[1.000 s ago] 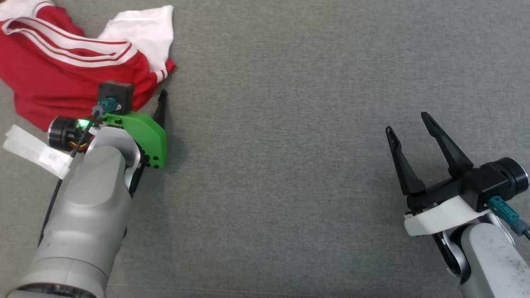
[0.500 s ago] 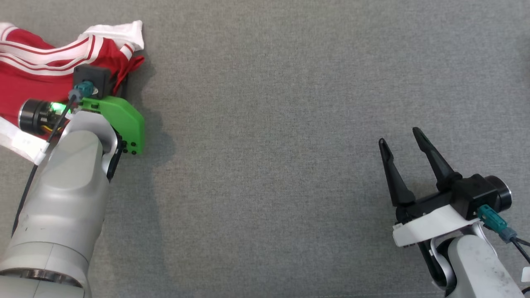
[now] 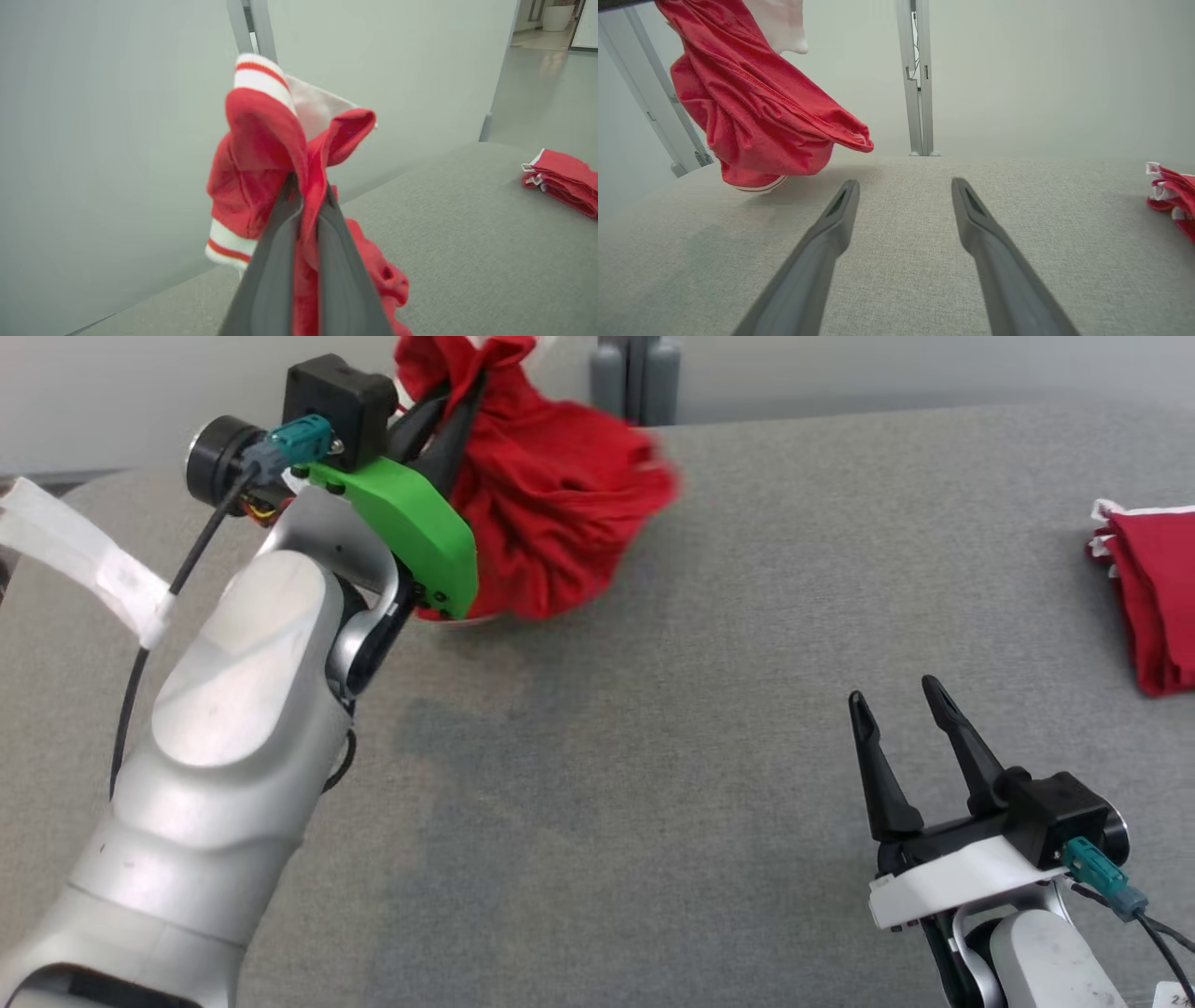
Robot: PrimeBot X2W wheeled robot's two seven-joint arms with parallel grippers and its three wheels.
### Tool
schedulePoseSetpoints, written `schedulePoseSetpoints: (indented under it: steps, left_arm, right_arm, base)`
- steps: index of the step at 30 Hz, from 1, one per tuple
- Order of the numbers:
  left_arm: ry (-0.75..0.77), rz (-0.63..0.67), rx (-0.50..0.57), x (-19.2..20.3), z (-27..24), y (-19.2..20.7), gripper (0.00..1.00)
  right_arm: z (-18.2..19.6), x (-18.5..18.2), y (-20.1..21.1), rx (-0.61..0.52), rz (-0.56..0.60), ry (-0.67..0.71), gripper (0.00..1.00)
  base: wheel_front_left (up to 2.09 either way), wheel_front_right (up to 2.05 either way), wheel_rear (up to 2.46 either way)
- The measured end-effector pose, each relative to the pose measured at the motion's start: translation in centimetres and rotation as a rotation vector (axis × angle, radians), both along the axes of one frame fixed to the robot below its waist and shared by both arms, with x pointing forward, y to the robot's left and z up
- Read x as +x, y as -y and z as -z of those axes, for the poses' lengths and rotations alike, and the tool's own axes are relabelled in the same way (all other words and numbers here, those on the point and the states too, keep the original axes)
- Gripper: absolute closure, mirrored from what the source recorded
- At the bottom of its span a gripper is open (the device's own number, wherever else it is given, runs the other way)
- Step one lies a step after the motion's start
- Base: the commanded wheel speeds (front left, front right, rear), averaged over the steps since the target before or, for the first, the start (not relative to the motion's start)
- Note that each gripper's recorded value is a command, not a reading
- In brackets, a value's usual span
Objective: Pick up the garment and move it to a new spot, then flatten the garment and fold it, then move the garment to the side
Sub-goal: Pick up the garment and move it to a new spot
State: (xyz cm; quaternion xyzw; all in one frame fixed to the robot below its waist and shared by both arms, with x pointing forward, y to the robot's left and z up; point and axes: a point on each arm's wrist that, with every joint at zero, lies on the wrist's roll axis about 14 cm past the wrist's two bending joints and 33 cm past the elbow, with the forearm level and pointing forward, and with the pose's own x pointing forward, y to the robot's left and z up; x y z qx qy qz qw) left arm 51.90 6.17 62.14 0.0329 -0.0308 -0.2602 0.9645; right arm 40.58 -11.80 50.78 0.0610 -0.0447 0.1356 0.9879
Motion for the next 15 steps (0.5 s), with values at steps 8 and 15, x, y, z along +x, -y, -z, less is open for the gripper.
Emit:
schedulePoseSetpoints:
  steps: [8, 15]
  left_arm:
    - [-0.019, 0.368, -0.249, -9.3, -4.3, 11.2, 1.00]
    - [-0.202, 0.558, -0.346, -14.5, -0.2, 17.7, 1.00]
  right_arm:
    - [-2.0, -1.9, 4.2, 0.015, 0.139, 0.049, 0.00]
    - [-2.1, -3.8, 8.8, 0.011, 0.286, 0.048, 0.00]
  base:
    - [0.00, 0.00, 0.00]
    - [0.00, 0.00, 0.00]
